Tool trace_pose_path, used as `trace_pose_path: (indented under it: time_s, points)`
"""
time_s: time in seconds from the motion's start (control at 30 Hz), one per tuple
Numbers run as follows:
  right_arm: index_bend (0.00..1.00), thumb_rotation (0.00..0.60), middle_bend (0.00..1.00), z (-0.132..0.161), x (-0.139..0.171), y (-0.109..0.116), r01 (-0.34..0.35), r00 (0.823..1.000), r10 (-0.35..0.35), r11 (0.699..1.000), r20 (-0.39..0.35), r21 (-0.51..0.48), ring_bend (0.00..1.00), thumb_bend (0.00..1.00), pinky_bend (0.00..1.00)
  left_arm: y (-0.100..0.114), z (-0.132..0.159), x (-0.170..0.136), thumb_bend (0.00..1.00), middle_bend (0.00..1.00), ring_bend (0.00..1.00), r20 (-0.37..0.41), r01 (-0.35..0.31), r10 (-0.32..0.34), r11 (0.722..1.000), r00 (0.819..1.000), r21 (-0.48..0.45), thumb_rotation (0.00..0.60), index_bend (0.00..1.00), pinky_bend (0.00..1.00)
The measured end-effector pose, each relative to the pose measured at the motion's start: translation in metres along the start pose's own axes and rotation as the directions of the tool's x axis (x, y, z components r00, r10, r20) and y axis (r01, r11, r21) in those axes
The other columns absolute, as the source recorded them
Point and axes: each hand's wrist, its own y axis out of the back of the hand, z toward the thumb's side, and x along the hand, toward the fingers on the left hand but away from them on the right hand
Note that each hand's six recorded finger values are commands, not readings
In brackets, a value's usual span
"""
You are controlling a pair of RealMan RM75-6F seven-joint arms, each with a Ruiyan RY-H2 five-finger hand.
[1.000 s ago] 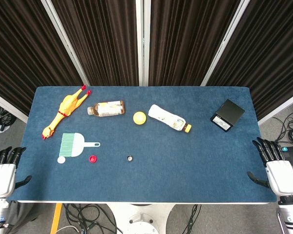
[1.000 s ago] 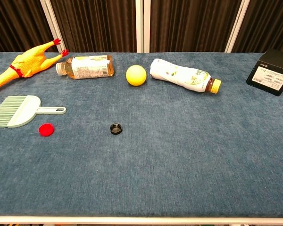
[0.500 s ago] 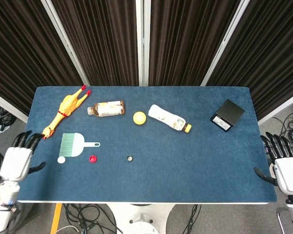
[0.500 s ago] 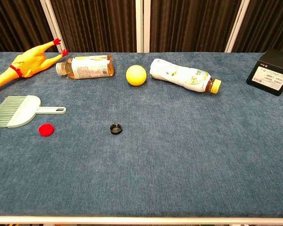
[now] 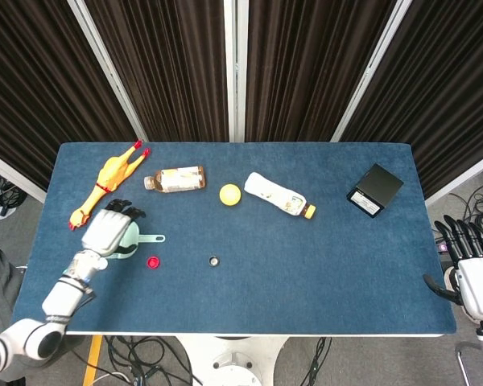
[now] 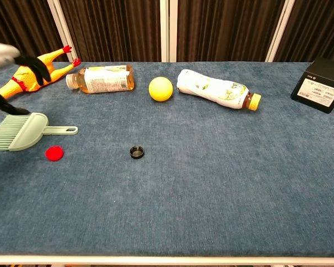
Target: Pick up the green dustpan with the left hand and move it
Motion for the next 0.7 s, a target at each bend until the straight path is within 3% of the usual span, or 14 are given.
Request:
trace_pose_path:
  time_s: [0.2,0.4,0.7]
  points:
    - [0.00,0.600,0.02,-0.003,0.000,-0.005,-0.020,1.000,0.020,1.000,0.011,-0.001,0.00,0.10,0.00,-0.031,0.011,0.022,0.21,0.39,0.23,-0.053,0.061,-0.058,0.997,0.997,0.045,0.600,0.34,0.17]
    - [0.00,0.600,0.04,-0.005,0.000,-0.009,-0.036,0.999,0.036,0.999,0.021,0.003,0.00,0.10,0.00,-0.052,0.017,0.030,0.24,0.45,0.30,-0.107,0.070,-0.059,0.992,0.993,0.102,0.600,0.38,0.17]
    - [0.00,0.600,0.05,-0.007,0.003,-0.011,-0.046,0.998,0.046,0.999,0.038,0.001,0.00,0.10,0.00,-0.072,0.021,0.034,0.26,0.44,0.30,-0.141,0.096,-0.074,0.983,0.987,0.157,0.600,0.38,0.17]
